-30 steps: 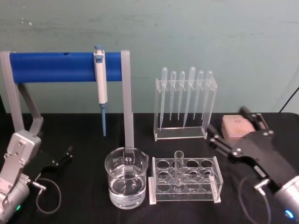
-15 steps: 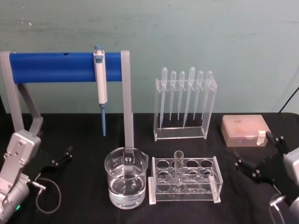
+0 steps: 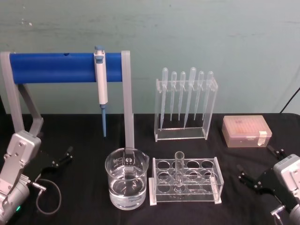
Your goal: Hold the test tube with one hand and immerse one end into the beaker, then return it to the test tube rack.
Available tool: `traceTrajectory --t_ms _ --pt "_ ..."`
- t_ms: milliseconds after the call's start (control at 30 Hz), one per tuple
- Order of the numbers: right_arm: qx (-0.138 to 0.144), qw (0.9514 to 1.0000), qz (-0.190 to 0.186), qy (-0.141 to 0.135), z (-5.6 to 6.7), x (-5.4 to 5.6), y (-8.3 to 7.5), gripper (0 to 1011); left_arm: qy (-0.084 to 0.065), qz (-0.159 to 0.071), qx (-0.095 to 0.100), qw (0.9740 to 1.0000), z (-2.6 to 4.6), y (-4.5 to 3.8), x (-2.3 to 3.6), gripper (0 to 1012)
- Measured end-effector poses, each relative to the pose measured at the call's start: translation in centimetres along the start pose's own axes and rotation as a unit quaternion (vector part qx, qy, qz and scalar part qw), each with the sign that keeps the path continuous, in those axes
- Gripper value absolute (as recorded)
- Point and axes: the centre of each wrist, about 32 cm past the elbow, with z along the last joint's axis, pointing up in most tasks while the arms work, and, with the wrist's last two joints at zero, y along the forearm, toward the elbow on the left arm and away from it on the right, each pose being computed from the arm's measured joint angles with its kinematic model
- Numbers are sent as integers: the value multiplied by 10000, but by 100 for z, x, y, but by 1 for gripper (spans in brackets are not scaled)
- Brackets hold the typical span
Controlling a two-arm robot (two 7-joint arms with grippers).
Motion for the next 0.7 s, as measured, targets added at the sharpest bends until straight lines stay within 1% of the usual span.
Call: traceTrajectory --t_ms 233,700 --pt "5 10000 40 57 -9 5 19 1004 0 0 0 10000 0 0 0 1000" --pt "13 10000 47 45 -8 6 17 1004 0 0 0 10000 0 0 0 1000"
